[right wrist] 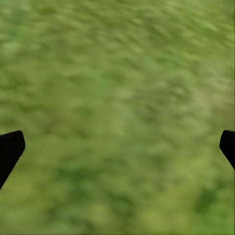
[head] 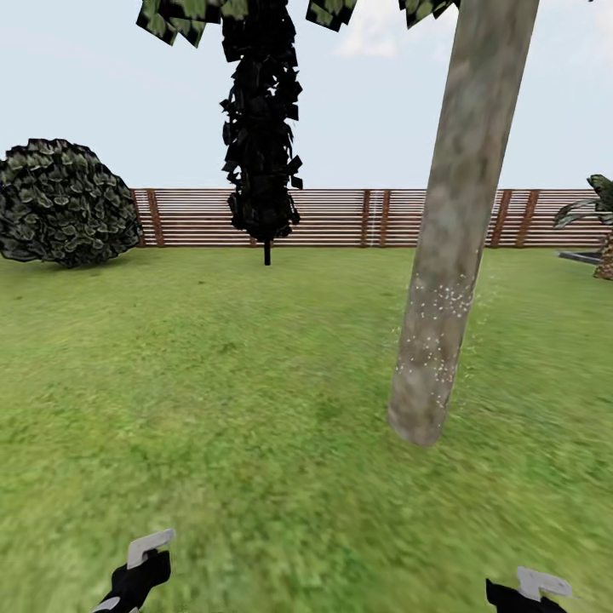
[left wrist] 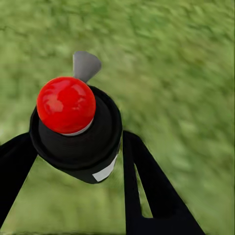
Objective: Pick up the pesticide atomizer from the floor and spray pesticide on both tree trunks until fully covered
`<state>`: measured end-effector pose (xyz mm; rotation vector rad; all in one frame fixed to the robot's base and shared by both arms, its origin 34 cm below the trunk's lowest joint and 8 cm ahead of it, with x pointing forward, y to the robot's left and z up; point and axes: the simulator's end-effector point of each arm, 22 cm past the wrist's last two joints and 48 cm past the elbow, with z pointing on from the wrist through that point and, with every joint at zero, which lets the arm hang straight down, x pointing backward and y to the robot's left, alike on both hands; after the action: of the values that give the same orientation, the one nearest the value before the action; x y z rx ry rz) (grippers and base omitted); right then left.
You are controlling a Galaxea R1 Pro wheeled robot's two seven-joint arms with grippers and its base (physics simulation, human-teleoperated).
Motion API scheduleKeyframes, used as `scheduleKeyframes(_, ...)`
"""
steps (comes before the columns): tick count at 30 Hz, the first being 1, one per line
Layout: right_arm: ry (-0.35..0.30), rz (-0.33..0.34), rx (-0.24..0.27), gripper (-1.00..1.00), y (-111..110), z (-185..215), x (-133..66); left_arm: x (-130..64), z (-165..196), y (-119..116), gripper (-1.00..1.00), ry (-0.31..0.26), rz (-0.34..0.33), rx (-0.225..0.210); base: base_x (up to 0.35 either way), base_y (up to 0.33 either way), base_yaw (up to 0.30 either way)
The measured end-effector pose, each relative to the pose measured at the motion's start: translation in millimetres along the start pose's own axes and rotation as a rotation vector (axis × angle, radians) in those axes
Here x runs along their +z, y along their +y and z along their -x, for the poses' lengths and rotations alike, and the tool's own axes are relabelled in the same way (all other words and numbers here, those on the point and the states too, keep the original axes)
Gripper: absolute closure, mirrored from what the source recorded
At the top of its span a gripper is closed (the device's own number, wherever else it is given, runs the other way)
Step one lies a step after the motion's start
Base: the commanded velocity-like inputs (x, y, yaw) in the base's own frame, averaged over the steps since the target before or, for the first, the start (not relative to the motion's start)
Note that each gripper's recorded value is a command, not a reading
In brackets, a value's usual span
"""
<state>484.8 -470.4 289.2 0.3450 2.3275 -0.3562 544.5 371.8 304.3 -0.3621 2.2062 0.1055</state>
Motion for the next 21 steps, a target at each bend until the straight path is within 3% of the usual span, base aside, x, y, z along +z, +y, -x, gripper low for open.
scheduleKeyframes(9, -0.002, -0.018, 0.000, -1.00, -3.8, 0.8, 0.0, -0.2, -0.7, 0.0, 1.00, 0.001, 0.000, 0.000, 0.000, 0.000, 0.295)
scheduleKeyframes(14, 0.002, -0.259, -0.008, -1.00, -55.0, -0.9, -7.7, -0.2, -0.6, 0.3, 1.00, 0.001, 0.000, 0.000, 0.000, 0.000, 0.299)
scheduleKeyframes(21, 0.000, -0.306, -0.011, -1.00, -64.6, -0.1, -10.4, -0.1, -0.7, 0.5, 1.00, 0.000, 0.001, 0.000, 0.000, 0.000, 0.298)
